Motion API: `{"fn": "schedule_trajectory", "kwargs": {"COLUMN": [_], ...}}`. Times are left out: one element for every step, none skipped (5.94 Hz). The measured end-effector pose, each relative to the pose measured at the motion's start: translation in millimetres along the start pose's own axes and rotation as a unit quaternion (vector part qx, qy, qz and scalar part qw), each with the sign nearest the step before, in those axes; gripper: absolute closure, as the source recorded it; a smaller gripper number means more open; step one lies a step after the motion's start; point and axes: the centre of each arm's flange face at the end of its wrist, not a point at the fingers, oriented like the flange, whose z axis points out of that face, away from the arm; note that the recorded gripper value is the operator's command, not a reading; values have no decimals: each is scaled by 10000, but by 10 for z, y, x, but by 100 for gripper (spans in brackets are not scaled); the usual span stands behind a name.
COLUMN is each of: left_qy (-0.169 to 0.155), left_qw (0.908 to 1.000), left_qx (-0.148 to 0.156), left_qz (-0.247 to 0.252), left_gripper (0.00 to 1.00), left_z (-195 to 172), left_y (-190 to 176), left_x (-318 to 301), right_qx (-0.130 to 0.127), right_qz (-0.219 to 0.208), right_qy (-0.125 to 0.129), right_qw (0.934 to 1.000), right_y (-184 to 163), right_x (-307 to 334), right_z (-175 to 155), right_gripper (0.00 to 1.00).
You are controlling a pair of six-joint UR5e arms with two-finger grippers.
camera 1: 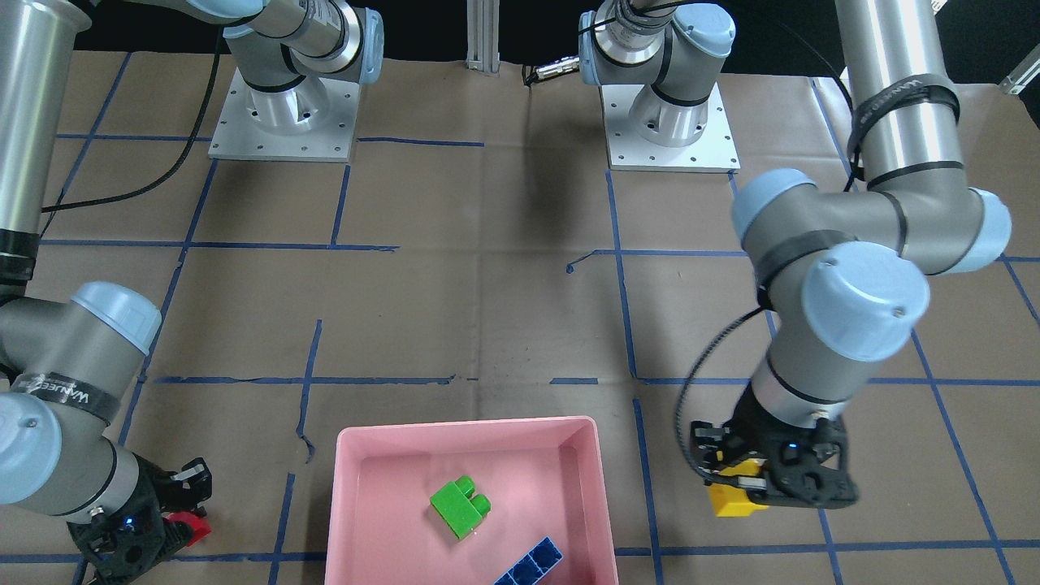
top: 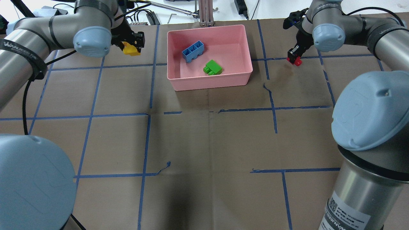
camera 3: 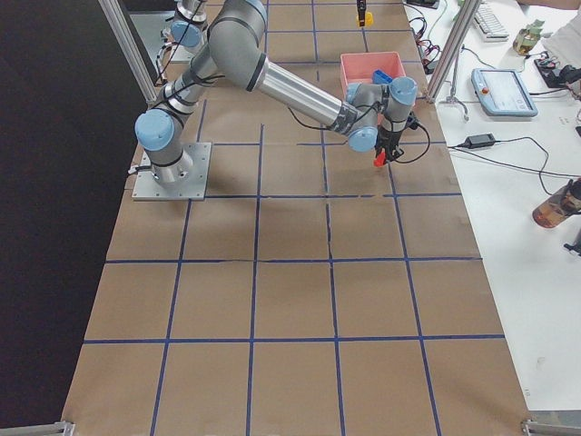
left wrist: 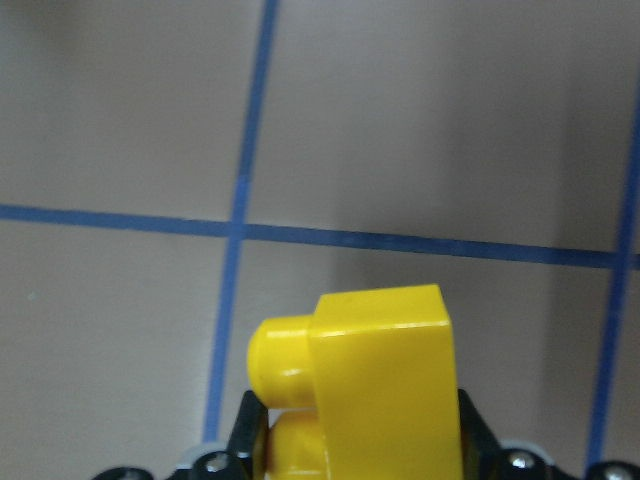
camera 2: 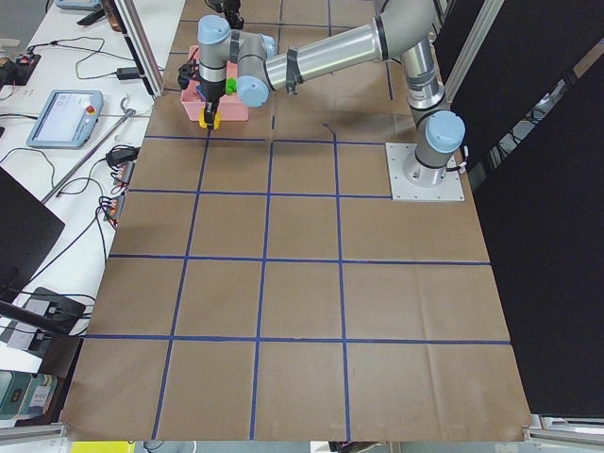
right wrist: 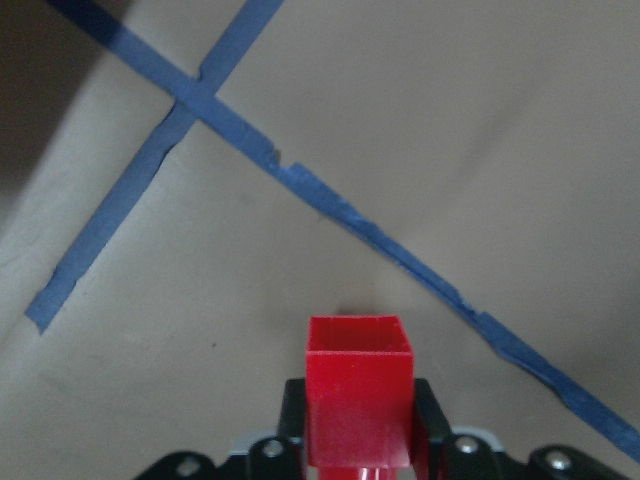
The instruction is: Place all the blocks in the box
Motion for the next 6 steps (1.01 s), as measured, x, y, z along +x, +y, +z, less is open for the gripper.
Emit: {"fn": "schedule_trajectory", "kwargs": {"left_qy": [93,153,154,126,112,132], "left_qw": [9984,9940,9905,9892,9894,9904], "left_qx": [-4,34,199,354,330,97], "left_qz": [563,1078,1355,1414,1413,1374], "left_gripper": [100,80,1,0,0,0], "left_z": [64,195,297,310,218,-12], "left_y": [15,25,-9,-41,-33,49], "left_x": [590,999,1188,1235,1216,1137], "right_qx": [209,279,233,174,160,143], "right_qz": [403,855,1356,1863,2306,2606], "right_qy": [171,197,117,-103,-341,-437], "right_qw": [9988,9958,9904,9823,9723,9644], "right_y": [-170,-292,-368,-448,-589,-772], "right_x": [131,208,211,105,-153,-507], "right_z": [-397,-752,-1020,-1182,-1272,-1318], "right_gripper": [84,84,84,84,84,84]}}
